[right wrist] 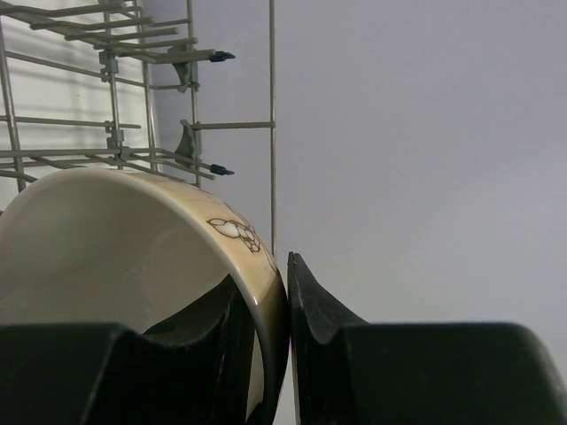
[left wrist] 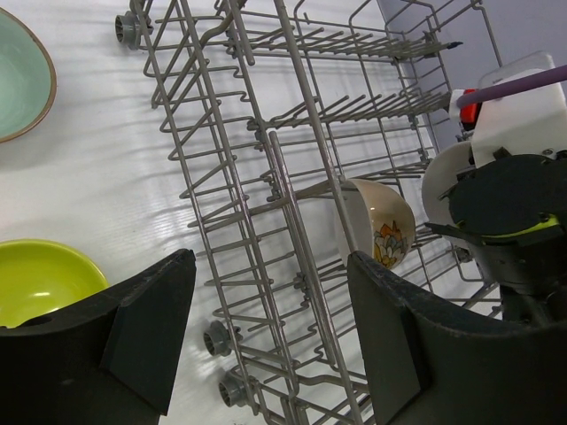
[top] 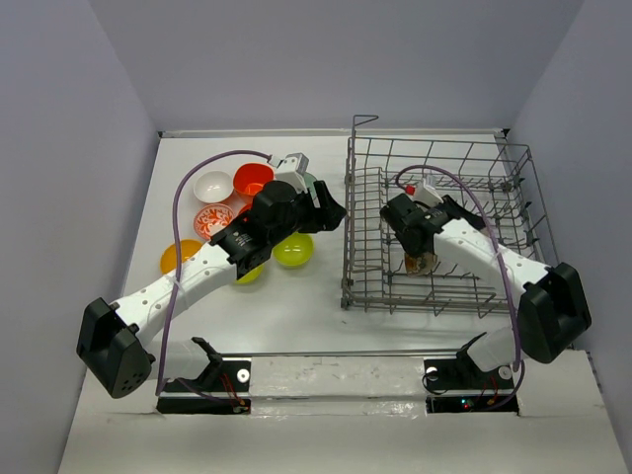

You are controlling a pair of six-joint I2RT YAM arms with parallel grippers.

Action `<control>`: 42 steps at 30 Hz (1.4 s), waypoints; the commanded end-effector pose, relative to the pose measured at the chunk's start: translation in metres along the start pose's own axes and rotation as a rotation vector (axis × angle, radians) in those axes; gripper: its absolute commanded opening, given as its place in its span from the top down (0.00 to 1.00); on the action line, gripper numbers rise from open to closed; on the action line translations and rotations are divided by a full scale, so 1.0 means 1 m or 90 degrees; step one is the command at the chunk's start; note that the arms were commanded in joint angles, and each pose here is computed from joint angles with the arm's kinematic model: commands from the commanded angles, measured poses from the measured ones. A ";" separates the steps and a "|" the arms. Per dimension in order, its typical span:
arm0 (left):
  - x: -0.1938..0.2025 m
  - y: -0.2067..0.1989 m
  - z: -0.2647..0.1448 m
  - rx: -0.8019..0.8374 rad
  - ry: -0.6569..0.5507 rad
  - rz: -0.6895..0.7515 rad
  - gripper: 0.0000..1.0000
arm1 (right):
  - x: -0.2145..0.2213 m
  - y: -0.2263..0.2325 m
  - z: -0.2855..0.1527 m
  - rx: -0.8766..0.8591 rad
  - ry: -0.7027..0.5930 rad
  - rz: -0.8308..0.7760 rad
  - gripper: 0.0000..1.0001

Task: Load the bowls into the dish rack
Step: Insert the bowl into the dish rack.

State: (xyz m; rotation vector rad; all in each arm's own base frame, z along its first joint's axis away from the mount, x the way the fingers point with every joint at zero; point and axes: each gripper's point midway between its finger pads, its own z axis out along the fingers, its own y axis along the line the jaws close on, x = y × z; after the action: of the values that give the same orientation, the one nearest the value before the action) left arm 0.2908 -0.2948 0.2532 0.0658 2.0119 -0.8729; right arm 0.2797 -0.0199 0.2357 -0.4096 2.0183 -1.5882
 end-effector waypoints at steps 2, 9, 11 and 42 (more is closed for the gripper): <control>-0.006 -0.005 0.001 0.019 -0.015 0.004 0.22 | 0.010 -0.058 -0.003 0.142 0.008 0.037 0.99; -0.008 -0.006 0.000 0.021 -0.018 0.004 0.22 | 0.016 -0.064 -0.003 0.153 0.015 0.032 0.99; -0.007 -0.006 0.000 0.020 -0.017 0.004 0.22 | 0.019 -0.061 -0.002 0.150 0.015 0.025 0.99; -0.007 -0.005 0.003 0.018 -0.016 0.005 0.22 | 0.004 -0.007 0.010 0.102 0.024 -0.032 0.98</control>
State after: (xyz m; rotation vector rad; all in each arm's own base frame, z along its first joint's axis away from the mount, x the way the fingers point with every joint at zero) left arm 0.2912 -0.2957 0.2513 0.0682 2.0168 -0.8734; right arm 0.2806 -0.0302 0.2094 -0.4882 2.0335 -1.6887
